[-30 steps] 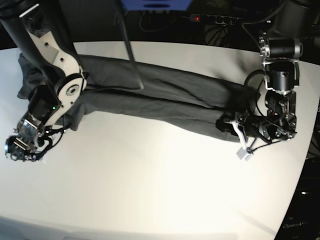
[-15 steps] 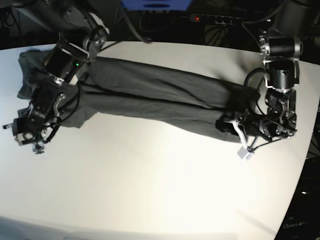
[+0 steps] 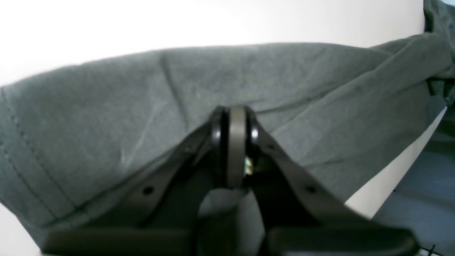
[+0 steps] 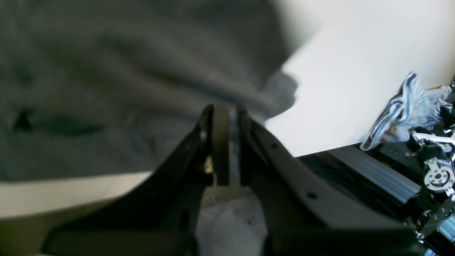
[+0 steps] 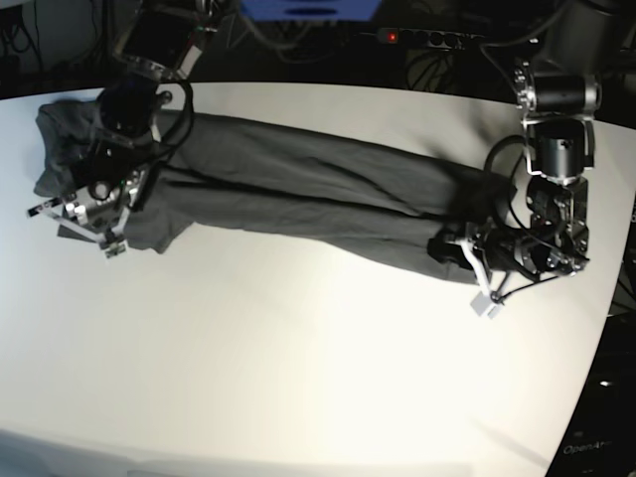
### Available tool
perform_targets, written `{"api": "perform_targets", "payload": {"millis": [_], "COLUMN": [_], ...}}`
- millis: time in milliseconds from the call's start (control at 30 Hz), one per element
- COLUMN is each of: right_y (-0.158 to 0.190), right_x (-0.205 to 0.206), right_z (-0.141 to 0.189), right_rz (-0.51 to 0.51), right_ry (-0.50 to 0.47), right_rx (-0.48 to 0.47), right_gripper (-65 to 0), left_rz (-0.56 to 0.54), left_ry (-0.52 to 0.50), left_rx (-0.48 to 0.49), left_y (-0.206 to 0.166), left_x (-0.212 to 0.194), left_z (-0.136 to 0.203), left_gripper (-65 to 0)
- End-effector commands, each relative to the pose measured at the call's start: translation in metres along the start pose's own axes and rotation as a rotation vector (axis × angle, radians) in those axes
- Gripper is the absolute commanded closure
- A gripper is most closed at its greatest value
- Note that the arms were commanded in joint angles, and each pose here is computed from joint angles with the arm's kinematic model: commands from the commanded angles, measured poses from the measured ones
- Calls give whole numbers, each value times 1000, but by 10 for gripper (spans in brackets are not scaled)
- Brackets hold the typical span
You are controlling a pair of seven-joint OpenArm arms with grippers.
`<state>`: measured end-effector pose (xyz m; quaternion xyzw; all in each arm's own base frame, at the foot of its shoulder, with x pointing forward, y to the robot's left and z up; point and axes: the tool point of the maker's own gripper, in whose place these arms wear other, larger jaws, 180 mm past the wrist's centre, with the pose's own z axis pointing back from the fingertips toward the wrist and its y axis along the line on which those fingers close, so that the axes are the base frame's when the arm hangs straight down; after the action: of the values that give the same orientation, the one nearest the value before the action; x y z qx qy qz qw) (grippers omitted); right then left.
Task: Fold the T-shirt properly
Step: 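Pinch the strip's end edge with the right gripper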
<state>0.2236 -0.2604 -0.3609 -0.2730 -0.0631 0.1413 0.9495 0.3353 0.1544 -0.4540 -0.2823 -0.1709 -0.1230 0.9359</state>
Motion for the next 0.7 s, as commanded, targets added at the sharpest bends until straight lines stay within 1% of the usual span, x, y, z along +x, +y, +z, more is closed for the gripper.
{"api": "perform_targets", "payload": {"millis": [0, 133, 300, 400, 467, 567, 667], "right_y": [-6, 3, -3, -21, -41, -70, -97], "right_x": [-1, -17, -16, 1, 11, 35, 61], "right_z": [4, -1, -1, 5, 10, 21, 38], "right_rz": [-6, 15, 17, -7, -33, -75, -122], "right_ry": [4, 38, 35, -1, -19, -77, -148], "right_rx": [-22, -9, -22, -57, -96, -150, -194], "right_gripper": [-23, -22, -28, -29, -52, -55, -61], "left_rz": [8, 8, 7, 7, 8, 23, 27], "left_ry": [238, 238, 238, 241, 242, 259, 266], "left_rx": [127, 127, 125, 122, 121, 121, 119], "left_y": [25, 25, 24, 23, 23, 25, 24], "left_x": [-55, -55, -55, -57, -57, -70, -75], "left_z": [0, 0, 0, -2, -2, -2, -3], "left_gripper": [-39, -39, -39, -39, -39, -39, -39]}}
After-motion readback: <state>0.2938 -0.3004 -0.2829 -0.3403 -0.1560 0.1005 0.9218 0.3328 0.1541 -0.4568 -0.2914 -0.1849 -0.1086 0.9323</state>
